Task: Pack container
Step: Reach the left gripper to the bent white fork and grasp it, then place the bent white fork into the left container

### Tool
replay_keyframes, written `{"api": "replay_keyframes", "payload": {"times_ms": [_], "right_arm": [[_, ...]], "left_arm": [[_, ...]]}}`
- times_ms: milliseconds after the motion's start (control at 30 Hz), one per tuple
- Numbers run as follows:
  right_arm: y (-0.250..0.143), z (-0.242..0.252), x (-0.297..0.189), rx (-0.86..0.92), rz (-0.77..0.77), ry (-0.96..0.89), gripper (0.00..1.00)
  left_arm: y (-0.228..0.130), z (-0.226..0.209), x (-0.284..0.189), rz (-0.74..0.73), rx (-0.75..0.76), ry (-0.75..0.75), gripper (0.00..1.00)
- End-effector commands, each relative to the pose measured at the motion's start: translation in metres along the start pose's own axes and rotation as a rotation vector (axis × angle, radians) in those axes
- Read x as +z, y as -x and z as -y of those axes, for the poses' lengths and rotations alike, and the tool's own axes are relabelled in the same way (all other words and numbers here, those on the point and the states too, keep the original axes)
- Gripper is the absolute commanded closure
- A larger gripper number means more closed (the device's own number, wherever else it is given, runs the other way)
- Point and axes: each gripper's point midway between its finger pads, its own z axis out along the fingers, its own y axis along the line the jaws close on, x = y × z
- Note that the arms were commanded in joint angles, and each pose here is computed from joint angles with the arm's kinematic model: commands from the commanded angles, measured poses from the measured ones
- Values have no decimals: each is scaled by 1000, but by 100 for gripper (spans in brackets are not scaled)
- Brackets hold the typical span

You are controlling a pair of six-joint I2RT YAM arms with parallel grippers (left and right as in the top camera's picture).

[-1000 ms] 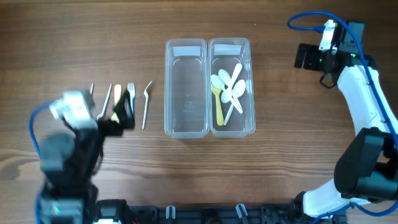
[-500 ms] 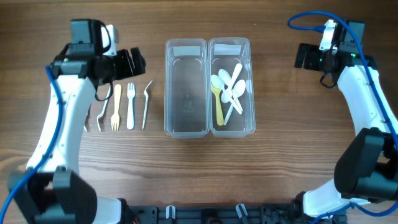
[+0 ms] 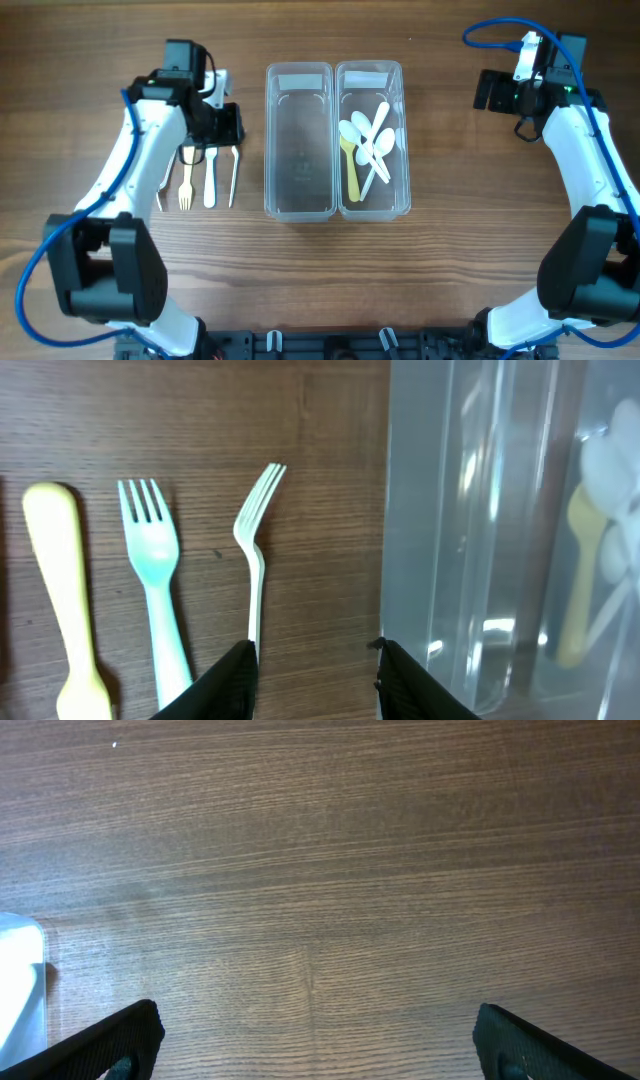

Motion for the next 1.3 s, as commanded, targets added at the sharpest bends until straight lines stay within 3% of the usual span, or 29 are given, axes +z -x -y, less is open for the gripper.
{"api": "replay_keyframes", "payload": {"times_ms": [0, 567, 733, 833, 967, 1100, 1267], "right_arm": [[5, -1, -6, -13, 17, -1, 0], [5, -1, -6, -14, 17, -1, 0], [5, -1, -6, -14, 17, -1, 0], [5, -1, -6, -14, 17, -1, 0], [5, -1, -6, -14, 17, -1, 0], [5, -1, -6, -14, 17, -1, 0], [5, -1, -6, -14, 17, -1, 0]], "left_arm": [[-12, -8, 23, -60, 40, 70, 58], [-31, -34, 90, -52, 39, 130, 59], [-32, -36, 97, -26, 42, 129, 74], [-32, -37, 97, -27, 42, 135, 96], [-31, -37, 96, -25, 43, 138, 96], [-4, -34, 65, 33, 48, 170, 96], [55, -7, -35, 226, 16, 142, 96]]}}
